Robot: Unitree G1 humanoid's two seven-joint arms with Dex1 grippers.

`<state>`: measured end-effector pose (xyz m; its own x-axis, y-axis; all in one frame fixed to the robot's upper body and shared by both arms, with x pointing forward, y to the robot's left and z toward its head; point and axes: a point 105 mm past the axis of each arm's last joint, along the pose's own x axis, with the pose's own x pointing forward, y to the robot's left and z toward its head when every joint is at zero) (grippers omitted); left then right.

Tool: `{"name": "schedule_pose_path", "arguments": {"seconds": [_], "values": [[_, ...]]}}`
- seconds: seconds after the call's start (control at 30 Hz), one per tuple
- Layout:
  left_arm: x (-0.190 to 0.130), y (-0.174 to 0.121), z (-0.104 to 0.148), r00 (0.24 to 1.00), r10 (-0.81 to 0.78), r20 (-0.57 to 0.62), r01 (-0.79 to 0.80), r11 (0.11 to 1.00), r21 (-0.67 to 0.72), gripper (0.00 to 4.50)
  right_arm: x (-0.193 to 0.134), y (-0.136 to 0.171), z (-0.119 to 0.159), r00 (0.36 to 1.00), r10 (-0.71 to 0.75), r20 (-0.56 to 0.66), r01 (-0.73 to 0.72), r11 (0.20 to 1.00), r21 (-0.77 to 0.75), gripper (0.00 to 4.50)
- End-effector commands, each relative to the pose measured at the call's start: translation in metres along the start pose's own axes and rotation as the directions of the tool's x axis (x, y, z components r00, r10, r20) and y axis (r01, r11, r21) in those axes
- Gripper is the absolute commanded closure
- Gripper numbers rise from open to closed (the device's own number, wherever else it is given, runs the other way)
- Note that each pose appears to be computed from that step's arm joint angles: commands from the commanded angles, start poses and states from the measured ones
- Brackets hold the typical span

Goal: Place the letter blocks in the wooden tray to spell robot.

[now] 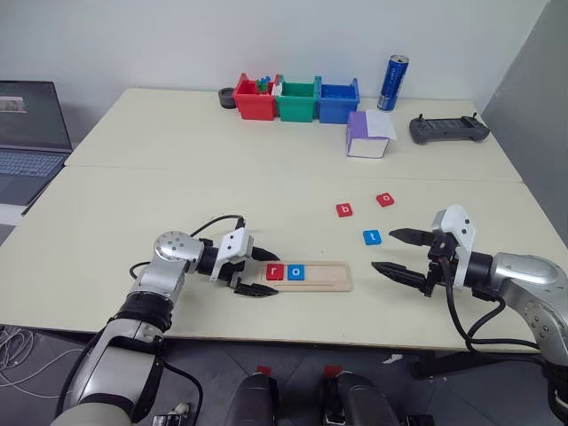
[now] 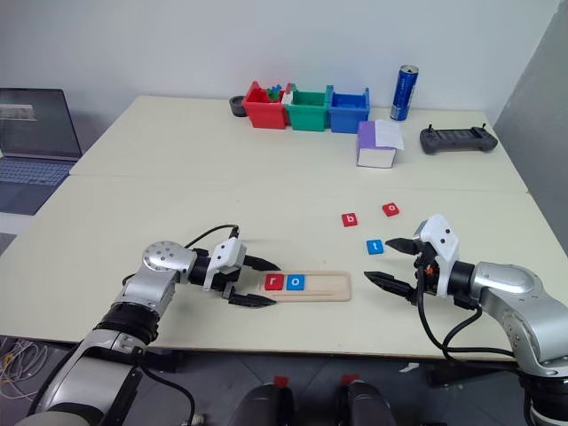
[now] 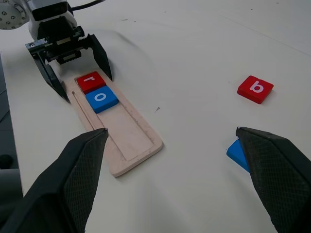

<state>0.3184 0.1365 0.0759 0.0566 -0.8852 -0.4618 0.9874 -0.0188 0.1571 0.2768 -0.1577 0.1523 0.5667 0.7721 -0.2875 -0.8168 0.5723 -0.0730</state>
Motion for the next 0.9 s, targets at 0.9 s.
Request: {"name": "schedule_pose_path", "arguments": {"seconds": [0.9], "values": [[-0.101, -0.018, 0.016, 0.971, 0.239, 0.015, -0.239, 0.971, -0.005, 0.02, 0.093, -0.073, 0.01, 0.861, -0.507, 0.036, 0.496, 0.853, 0.162, 0.0]]}}
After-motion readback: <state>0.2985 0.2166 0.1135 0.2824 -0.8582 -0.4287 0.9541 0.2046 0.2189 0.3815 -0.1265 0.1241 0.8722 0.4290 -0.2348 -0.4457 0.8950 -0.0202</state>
